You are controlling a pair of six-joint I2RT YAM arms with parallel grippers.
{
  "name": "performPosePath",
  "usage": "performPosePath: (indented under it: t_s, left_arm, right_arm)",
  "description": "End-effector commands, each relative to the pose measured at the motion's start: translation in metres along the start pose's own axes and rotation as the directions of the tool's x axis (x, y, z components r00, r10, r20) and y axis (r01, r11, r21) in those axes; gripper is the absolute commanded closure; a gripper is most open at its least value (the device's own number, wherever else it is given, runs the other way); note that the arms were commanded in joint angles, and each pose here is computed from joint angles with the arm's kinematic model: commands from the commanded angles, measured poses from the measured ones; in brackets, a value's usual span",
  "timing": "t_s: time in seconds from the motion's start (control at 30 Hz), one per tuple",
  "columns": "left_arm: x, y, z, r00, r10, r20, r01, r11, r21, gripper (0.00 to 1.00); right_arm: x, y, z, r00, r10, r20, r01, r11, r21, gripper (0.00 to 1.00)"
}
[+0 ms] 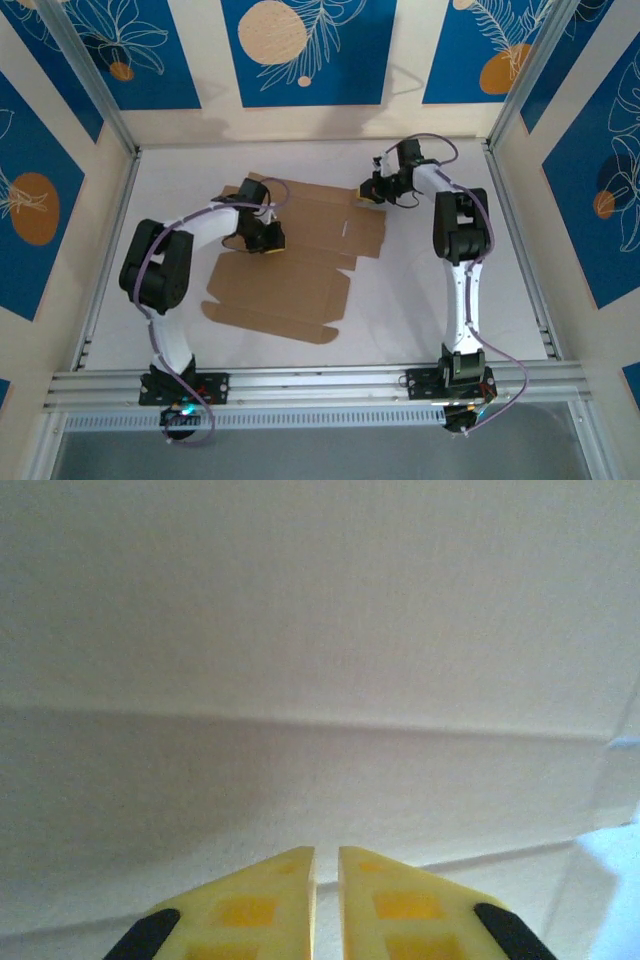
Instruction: Fold the paper box
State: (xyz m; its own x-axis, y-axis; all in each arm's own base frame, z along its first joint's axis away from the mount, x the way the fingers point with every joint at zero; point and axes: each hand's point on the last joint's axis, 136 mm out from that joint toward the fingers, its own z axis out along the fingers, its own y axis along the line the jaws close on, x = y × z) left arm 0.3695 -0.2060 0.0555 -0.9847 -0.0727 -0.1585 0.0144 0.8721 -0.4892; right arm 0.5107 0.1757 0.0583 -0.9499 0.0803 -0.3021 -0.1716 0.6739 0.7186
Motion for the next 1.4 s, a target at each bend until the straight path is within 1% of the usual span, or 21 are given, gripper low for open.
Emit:
performPosePath:
  t_s: [0.0,0.1,0.23,0.27,0.37,0.4,0.47,0.57,0.63,0.7,0.77,0.87,0.93,0.97,1.0,1.1,1.37]
  left_arm:
    - [-0.033,-0.03,-0.048,0.992,-0.079,0.096,0.064,0.987,0.144,0.83]
    - [-0.051,-0.054,-0.069,0.985,-0.12,0.121,0.089,0.968,0.237,0.79]
    - [-0.075,-0.08,-0.088,0.968,-0.201,0.149,0.14,0.929,0.344,0.63]
    - [-0.082,-0.083,-0.091,0.96,-0.233,0.154,0.164,0.917,0.365,0.59]
    - [-0.103,-0.091,-0.097,0.932,-0.331,0.149,0.236,0.864,0.444,0.51]
    - [-0.109,-0.093,-0.097,0.922,-0.361,0.14,0.259,0.844,0.47,0.48]
    - [-0.119,-0.098,-0.101,0.905,-0.405,0.129,0.289,0.809,0.513,0.44]
    - [-0.127,-0.098,-0.103,0.879,-0.464,0.113,0.342,0.776,0.53,0.41]
    - [-0.124,-0.091,-0.099,0.859,-0.504,0.091,0.4,0.772,0.495,0.39]
    - [-0.115,-0.077,-0.093,0.83,-0.554,0.065,0.487,0.776,0.401,0.36]
    - [-0.106,-0.065,-0.088,0.8,-0.598,0.05,0.551,0.765,0.334,0.33]
    - [-0.107,-0.057,-0.082,0.754,-0.656,0.031,0.609,0.717,0.339,0.28]
    - [-0.112,-0.054,-0.08,0.732,-0.68,0.034,0.628,0.694,0.353,0.16]
    - [-0.115,-0.051,-0.077,0.719,-0.695,0.033,0.642,0.681,0.353,0.14]
    - [-0.119,-0.049,-0.074,0.707,-0.707,0.033,0.651,0.668,0.36,0.14]
    - [-0.13,-0.043,-0.066,0.672,-0.739,0.032,0.682,0.636,0.361,0.14]
    - [-0.157,-0.04,-0.056,0.647,-0.761,0.056,0.688,0.614,0.387,0.17]
  right_arm:
    - [-0.034,0.057,-0.033,0.92,-0.313,0.236,0.329,0.944,-0.031,1.0]
    - [-0.025,0.075,-0.041,0.823,-0.472,0.317,0.496,0.868,0.004,1.0]
    - [-0.017,0.092,-0.042,0.715,-0.607,0.348,0.623,0.778,0.078,1.0]
    - [-0.016,0.096,-0.044,0.679,-0.64,0.359,0.652,0.751,0.106,1.0]
    - [-0.014,0.107,-0.045,0.538,-0.756,0.373,0.737,0.637,0.226,1.0]
    - [-0.012,0.109,-0.044,0.509,-0.778,0.369,0.754,0.609,0.245,1.0]
    - [-0.011,0.113,-0.042,0.476,-0.803,0.358,0.772,0.576,0.268,1.0]
    - [-0.009,0.116,-0.039,0.417,-0.845,0.335,0.793,0.518,0.319,1.0]
    - [-0.008,0.116,-0.038,0.393,-0.86,0.326,0.795,0.496,0.349,1.0]
    - [-0.01,0.116,-0.041,0.362,-0.876,0.319,0.789,0.47,0.396,1.0]
    - [-0.012,0.115,-0.044,0.334,-0.887,0.319,0.779,0.45,0.437,1.0]
    - [-0.01,0.119,-0.046,0.296,-0.9,0.321,0.779,0.422,0.463,1.0]
    - [-0.005,0.121,-0.043,0.267,-0.914,0.307,0.792,0.389,0.471,1.0]
    - [-0.002,0.123,-0.04,0.247,-0.923,0.294,0.799,0.366,0.477,1.0]
    - [0.0,0.124,-0.038,0.231,-0.931,0.284,0.804,0.347,0.483,1.0]
    - [0.004,0.126,-0.037,0.21,-0.937,0.278,0.812,0.326,0.485,1.0]
    - [0.019,0.136,-0.033,0.142,-0.955,0.26,0.843,0.254,0.474,1.0]
